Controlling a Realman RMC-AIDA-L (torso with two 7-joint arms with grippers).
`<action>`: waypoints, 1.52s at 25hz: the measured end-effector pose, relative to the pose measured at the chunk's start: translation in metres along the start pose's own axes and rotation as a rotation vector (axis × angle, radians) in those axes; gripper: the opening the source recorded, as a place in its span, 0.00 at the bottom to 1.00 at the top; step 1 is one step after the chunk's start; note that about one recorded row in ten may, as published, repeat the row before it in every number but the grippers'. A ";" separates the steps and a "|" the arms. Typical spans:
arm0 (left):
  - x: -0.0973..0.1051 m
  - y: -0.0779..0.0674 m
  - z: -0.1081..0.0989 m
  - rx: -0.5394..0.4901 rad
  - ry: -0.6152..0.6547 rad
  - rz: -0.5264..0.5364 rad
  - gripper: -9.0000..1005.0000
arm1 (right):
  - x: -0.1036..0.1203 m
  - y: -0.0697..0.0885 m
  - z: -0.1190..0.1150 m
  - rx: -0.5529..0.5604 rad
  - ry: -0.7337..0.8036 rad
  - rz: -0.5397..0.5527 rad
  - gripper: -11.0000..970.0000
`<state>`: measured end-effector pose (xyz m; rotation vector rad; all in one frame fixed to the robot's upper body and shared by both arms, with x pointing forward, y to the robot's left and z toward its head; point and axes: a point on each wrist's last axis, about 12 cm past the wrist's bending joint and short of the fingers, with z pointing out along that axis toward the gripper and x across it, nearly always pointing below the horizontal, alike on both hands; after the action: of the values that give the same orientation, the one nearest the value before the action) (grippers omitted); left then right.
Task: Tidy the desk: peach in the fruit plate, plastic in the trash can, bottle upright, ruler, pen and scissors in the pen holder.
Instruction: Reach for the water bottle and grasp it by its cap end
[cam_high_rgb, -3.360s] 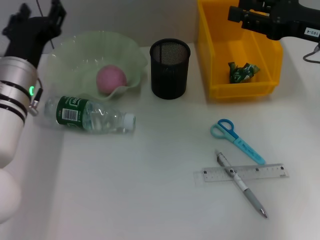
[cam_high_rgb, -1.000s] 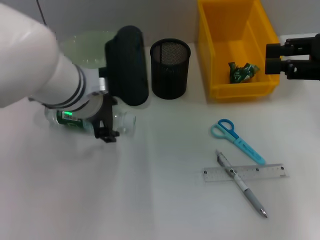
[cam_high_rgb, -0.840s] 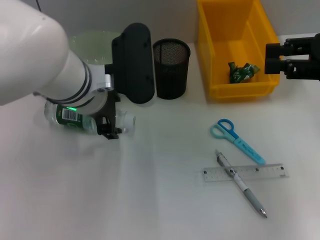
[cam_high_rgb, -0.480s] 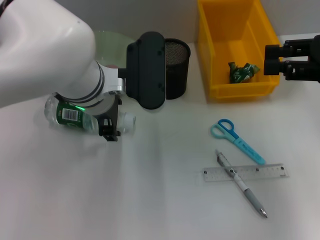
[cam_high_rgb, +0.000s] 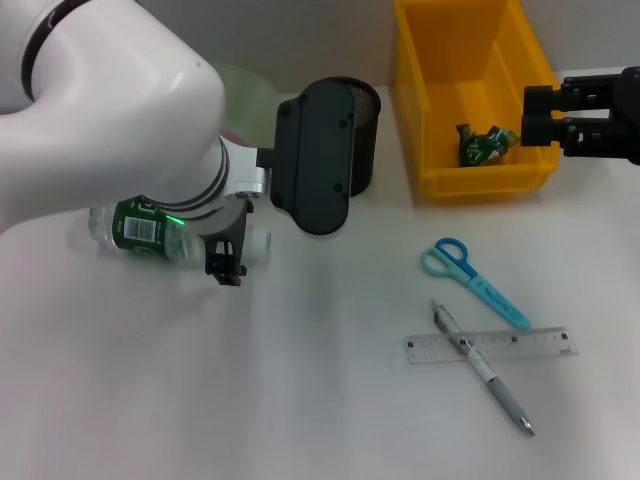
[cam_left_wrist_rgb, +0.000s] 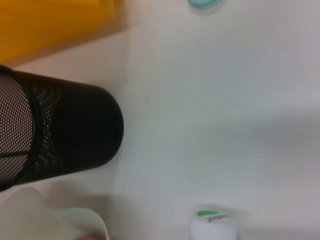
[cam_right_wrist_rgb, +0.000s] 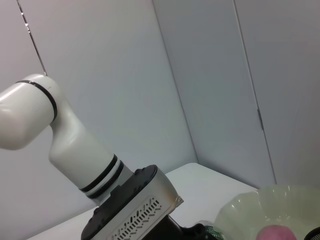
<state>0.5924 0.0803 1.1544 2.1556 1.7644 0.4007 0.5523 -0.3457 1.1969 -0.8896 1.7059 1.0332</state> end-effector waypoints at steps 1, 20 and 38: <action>-0.001 0.000 0.000 -0.002 -0.002 0.005 0.75 | 0.000 0.000 0.000 0.000 0.000 -0.001 0.53; -0.003 -0.005 0.016 -0.050 -0.044 -0.002 0.75 | -0.004 -0.003 0.011 -0.003 -0.004 -0.010 0.53; 0.005 -0.013 0.029 -0.064 -0.068 -0.025 0.71 | -0.005 -0.003 0.015 -0.003 -0.010 -0.003 0.53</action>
<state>0.5936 0.0857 1.1226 2.0763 1.7170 0.3676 0.5618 -0.3329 1.1972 -0.8873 1.6951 1.0367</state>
